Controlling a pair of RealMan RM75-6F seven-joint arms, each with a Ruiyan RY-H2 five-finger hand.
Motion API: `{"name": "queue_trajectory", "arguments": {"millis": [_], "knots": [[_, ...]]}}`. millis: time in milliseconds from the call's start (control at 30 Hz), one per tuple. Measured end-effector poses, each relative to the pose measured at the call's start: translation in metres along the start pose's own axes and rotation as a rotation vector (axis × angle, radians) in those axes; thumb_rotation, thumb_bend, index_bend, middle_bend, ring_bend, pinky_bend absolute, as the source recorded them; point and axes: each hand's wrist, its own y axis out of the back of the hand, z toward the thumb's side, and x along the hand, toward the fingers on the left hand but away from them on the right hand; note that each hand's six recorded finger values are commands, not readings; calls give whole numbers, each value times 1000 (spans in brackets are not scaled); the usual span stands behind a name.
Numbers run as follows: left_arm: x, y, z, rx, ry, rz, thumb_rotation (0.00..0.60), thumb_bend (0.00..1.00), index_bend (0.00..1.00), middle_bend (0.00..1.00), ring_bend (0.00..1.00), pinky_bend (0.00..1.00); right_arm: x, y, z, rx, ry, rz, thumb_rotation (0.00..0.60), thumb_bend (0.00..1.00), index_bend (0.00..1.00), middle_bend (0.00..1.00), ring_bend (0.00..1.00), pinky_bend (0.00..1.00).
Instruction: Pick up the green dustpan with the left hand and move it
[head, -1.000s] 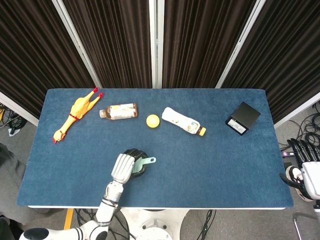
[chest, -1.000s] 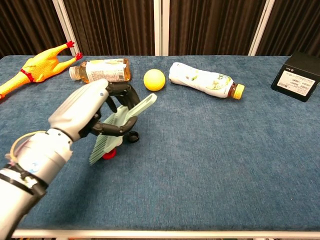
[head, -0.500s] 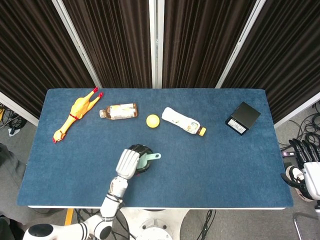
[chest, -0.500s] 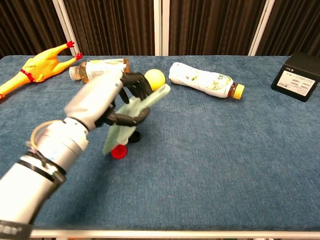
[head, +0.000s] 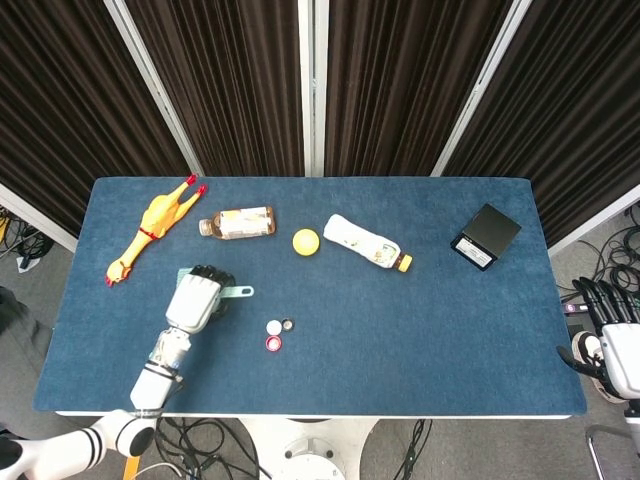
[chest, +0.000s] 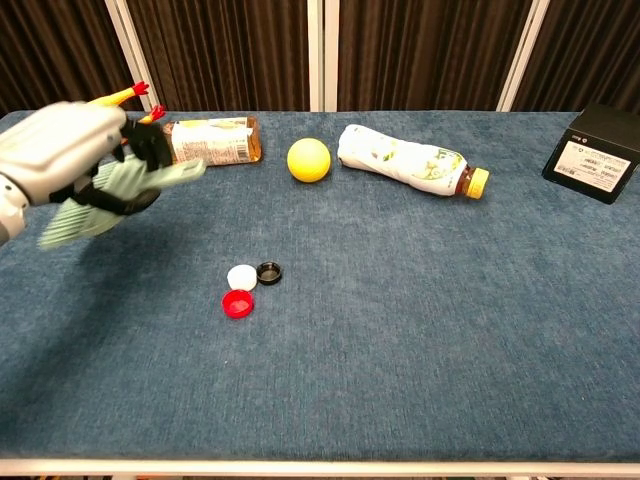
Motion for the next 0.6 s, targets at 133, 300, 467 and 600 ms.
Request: {"name": "queue_trajectory", "arguments": {"millis": [133,300,467,600], "knots": [[-1,-18,-7,35,20,-117,600,409,423,450,337,346,2,0,0,0,-4,0,600,102,0,73,0,0],[0,-32,-9,32,45,-210,600,185,223,287,235,320,4,0,-1,1,-12,-1,600,101,0,73,0,0],[0,-24,-9,-20,57,-193,600,92,178,252,229,305,3,-2,-3,0,-19,11,600,102,0,73,0,0],[-6,-8,-21,-123,100,-130,600,90,178,252,229,303,2,-5,-5,-17,-26,28,600,102,0,62,0,0]]}}
